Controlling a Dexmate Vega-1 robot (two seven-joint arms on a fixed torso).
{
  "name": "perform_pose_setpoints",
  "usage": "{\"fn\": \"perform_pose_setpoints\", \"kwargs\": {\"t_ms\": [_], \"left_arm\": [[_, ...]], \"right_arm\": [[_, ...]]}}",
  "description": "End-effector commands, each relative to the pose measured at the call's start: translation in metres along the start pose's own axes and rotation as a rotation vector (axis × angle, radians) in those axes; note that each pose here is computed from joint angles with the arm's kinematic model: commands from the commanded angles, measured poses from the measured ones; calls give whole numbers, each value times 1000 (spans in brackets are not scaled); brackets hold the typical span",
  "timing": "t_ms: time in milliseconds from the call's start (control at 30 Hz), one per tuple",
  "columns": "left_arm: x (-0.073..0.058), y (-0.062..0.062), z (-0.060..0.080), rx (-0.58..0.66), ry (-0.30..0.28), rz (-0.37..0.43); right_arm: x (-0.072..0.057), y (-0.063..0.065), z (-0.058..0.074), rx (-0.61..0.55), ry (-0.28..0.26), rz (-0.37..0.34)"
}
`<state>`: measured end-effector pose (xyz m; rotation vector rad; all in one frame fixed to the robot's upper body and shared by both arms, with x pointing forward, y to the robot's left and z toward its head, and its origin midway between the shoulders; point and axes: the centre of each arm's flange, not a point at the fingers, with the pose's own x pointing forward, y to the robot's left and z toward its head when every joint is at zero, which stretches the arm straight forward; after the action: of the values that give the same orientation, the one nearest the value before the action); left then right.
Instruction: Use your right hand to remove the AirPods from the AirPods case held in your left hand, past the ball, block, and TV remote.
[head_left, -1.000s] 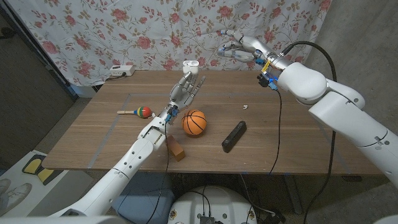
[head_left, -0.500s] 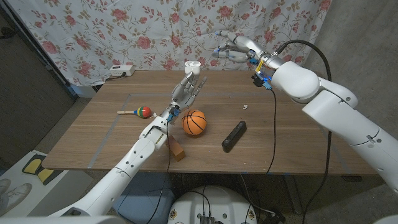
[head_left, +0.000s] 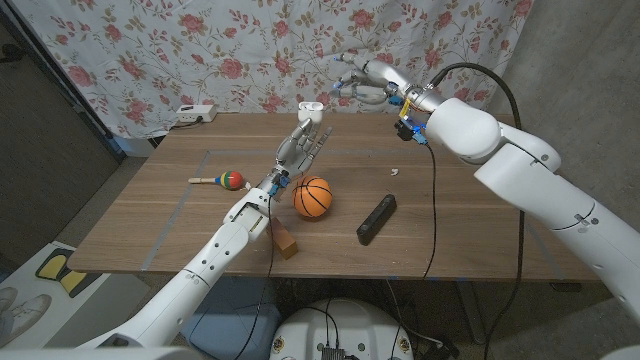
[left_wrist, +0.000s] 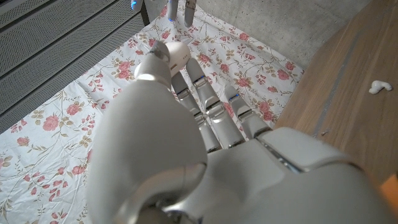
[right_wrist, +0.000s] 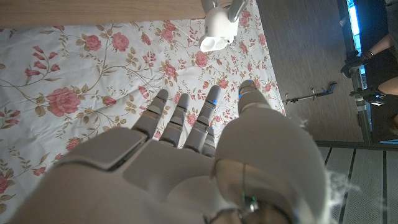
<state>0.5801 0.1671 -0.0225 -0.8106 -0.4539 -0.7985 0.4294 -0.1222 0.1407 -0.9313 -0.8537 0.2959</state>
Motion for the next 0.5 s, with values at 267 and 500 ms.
{"fn": "perform_pose_setpoints", "kwargs": {"t_ms": [267,500], "left_arm": [[0,3,1,61,9,38],[1,2,1,77,13,33]], "right_arm": [[20,12,13,-43,-24,58],[24,16,15,-43,-32,76]]}}
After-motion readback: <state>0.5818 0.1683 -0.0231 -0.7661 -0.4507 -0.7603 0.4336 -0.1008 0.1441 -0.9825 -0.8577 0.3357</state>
